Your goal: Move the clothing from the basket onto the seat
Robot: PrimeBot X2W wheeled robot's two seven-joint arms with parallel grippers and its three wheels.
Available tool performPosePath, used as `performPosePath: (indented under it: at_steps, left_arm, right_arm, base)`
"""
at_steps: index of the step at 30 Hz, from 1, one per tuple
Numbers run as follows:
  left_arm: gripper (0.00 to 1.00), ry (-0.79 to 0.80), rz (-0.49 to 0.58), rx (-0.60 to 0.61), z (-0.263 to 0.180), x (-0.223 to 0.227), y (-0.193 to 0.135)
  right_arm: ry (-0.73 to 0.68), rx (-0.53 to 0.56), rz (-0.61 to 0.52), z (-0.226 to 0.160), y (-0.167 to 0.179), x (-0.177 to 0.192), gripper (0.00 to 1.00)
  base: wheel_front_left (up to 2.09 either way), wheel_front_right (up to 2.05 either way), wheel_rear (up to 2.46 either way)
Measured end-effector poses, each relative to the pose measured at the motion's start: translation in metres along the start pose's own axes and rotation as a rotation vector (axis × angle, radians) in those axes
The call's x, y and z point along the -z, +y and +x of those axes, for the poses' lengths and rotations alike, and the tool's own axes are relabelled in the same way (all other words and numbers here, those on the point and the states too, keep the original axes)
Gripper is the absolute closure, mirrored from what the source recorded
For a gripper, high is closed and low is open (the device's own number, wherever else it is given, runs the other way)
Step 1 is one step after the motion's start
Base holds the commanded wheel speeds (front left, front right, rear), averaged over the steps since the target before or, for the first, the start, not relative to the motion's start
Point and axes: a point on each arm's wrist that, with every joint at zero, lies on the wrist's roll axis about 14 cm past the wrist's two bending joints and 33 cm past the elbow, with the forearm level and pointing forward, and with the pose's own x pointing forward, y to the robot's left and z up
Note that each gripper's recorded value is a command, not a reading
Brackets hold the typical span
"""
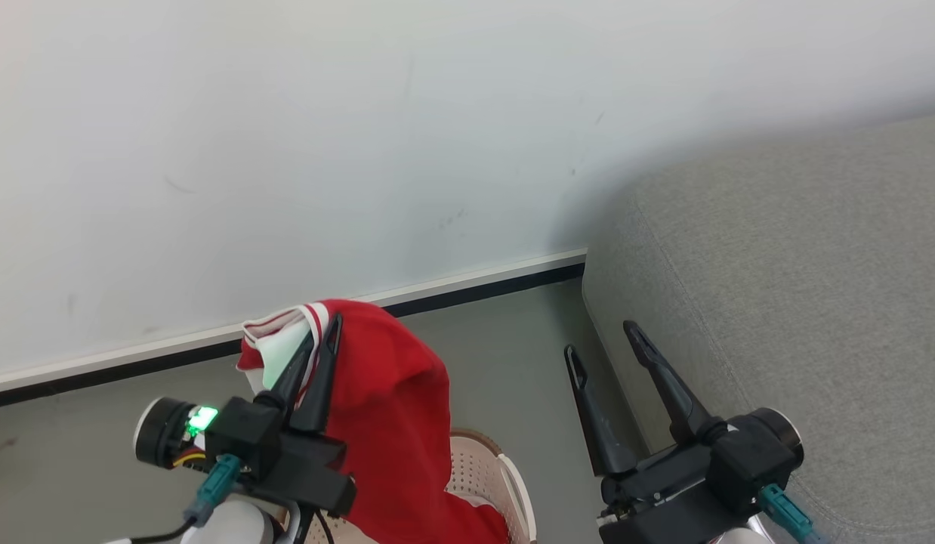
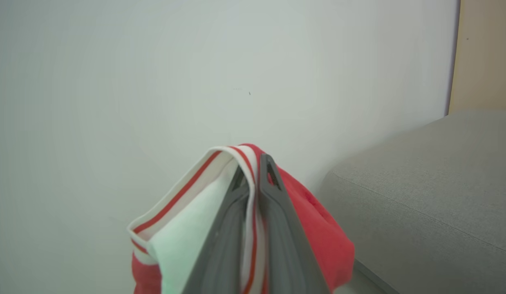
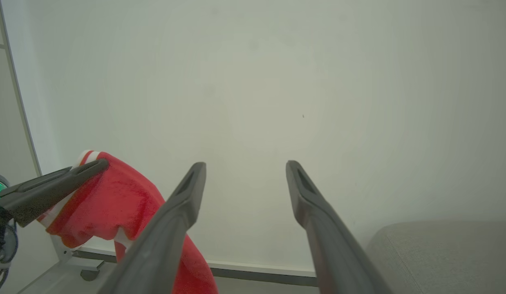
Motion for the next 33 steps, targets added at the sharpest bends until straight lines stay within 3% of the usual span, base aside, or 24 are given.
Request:
performPosePath:
  at_steps: [11,25,33]
  left_arm:
    - [1.00,-0.075,-0.007,0.043,0.012,-0.027,-0.012]
    - [1.00,-0.190,-0.050,0.206,0.030,-0.071,-0.058]
    - [1.00,-0.251,-0.083,0.292,0.030,-0.097,-0.084]
  right_arm:
    - [0.070,-0.018,-0.027,-0.016,0.002,0.017,0.00]
    - [0.138,-0.064,-0.128,-0.015,-0.007,0.035,0.00]
    - [0.197,-0.031,-0.120,-0.015,-0.024,0.052,0.00]
  base:
    - [0.00,0.00,0.00]
    - [0.00,0.00,0.00]
    - [0.00,0.00,0.00]
